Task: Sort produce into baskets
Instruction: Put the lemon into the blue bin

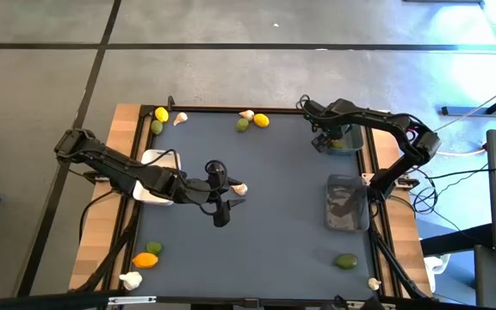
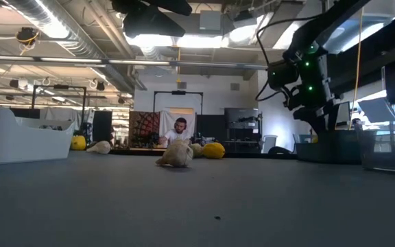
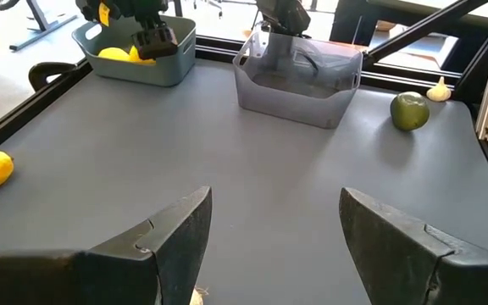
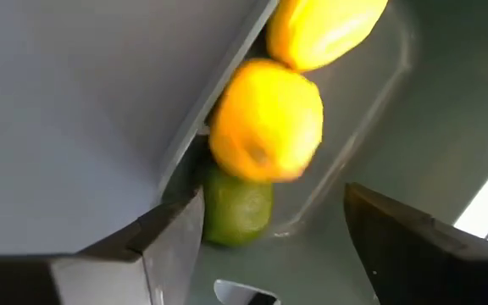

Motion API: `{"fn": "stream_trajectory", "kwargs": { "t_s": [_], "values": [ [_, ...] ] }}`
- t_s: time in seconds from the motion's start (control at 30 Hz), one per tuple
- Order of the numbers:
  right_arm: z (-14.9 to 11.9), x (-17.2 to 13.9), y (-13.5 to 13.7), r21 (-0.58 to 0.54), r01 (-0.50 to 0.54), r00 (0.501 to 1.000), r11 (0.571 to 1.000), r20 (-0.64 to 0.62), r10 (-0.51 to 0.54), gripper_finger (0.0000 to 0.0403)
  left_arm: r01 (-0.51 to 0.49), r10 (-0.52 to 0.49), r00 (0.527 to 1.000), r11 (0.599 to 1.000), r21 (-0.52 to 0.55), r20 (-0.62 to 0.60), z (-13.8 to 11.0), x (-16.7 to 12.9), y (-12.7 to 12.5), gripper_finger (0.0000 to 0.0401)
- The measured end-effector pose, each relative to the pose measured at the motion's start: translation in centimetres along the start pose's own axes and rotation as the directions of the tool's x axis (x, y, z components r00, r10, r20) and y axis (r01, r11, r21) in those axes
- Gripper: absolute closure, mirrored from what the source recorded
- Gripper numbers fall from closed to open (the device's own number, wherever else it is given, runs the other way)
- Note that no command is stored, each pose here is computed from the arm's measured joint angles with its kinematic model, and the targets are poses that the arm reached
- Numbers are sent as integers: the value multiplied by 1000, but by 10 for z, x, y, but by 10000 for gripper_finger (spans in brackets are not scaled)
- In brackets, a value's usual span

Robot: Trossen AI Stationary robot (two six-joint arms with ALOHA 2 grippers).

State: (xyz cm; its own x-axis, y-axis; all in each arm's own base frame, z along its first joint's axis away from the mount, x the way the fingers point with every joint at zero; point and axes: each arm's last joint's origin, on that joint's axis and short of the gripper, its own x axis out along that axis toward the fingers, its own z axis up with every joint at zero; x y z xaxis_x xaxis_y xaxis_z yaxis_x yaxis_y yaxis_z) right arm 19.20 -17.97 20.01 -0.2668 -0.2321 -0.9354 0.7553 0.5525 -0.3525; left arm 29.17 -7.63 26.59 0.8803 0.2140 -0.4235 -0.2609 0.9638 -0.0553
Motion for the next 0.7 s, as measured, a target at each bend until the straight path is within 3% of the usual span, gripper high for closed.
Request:
{"fn": "stream_trajectory", "kwargs": {
  "t_s": [0.13,0.37,0.7],
  "values": [
    [1,-7,-2,-5,1,1000,1000,-5,-1,119,0,0,1000,1000,1,0,0,0,0,146],
    [12,-36,-3,22,-45,990,999,137,41,121,0,0,1000,1000,10,0,0,0,0,146],
    [30,-57,16,18,-146,917,989,377,128,121,0,0,1000,1000,6,0,0,0,0,146]
  ]
}}
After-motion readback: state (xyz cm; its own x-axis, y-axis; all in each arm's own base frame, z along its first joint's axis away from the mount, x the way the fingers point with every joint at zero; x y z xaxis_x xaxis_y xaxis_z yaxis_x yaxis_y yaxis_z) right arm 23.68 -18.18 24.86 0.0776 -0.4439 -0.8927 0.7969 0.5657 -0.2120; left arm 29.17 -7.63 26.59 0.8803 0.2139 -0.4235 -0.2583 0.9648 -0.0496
